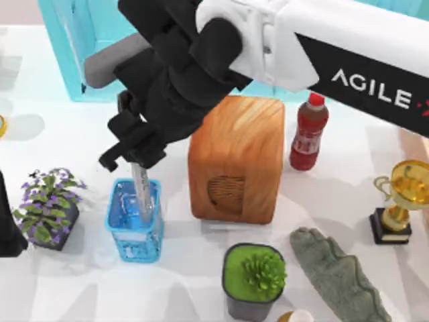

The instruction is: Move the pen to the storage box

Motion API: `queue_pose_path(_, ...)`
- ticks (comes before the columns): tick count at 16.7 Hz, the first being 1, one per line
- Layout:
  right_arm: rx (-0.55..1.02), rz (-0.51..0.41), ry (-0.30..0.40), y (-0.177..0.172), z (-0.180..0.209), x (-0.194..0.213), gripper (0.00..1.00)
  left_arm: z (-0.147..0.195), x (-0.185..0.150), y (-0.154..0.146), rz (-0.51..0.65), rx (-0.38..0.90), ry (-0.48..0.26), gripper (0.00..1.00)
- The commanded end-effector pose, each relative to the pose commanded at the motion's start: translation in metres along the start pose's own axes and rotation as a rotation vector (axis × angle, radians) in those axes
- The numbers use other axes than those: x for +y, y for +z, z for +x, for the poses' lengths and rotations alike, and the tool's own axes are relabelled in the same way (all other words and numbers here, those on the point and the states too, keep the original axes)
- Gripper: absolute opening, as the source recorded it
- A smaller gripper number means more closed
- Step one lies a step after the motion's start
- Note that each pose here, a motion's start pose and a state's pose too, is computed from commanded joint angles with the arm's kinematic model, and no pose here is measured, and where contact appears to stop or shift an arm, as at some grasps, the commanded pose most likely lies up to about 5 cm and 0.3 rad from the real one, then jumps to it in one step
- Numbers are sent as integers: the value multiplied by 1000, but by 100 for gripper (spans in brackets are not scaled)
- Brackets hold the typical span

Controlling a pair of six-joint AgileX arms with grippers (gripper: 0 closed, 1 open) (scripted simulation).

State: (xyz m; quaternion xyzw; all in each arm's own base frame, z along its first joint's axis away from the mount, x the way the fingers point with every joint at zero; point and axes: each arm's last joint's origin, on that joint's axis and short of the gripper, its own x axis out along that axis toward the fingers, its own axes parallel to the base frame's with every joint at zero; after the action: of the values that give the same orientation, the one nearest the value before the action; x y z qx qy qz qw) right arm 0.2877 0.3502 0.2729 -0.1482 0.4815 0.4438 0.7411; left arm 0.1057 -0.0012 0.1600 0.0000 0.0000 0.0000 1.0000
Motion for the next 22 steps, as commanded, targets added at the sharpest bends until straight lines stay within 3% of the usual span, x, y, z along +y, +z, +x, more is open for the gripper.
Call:
queue_pose_path(6,58,77,-41,-31,-90,-42,0,0,0,0,0,0,0,100)
queue_pose_path(14,67,92,-41,-38,-106,-45,0,0,0,0,0,0,0,100)
queue_pose_path(17,29,103,-33,-48,-133,-47,0,0,0,0,0,0,0,100)
queue_pose_path(22,-66,220,-156,-90,-199,-91,0,0,0,0,0,0,0,100)
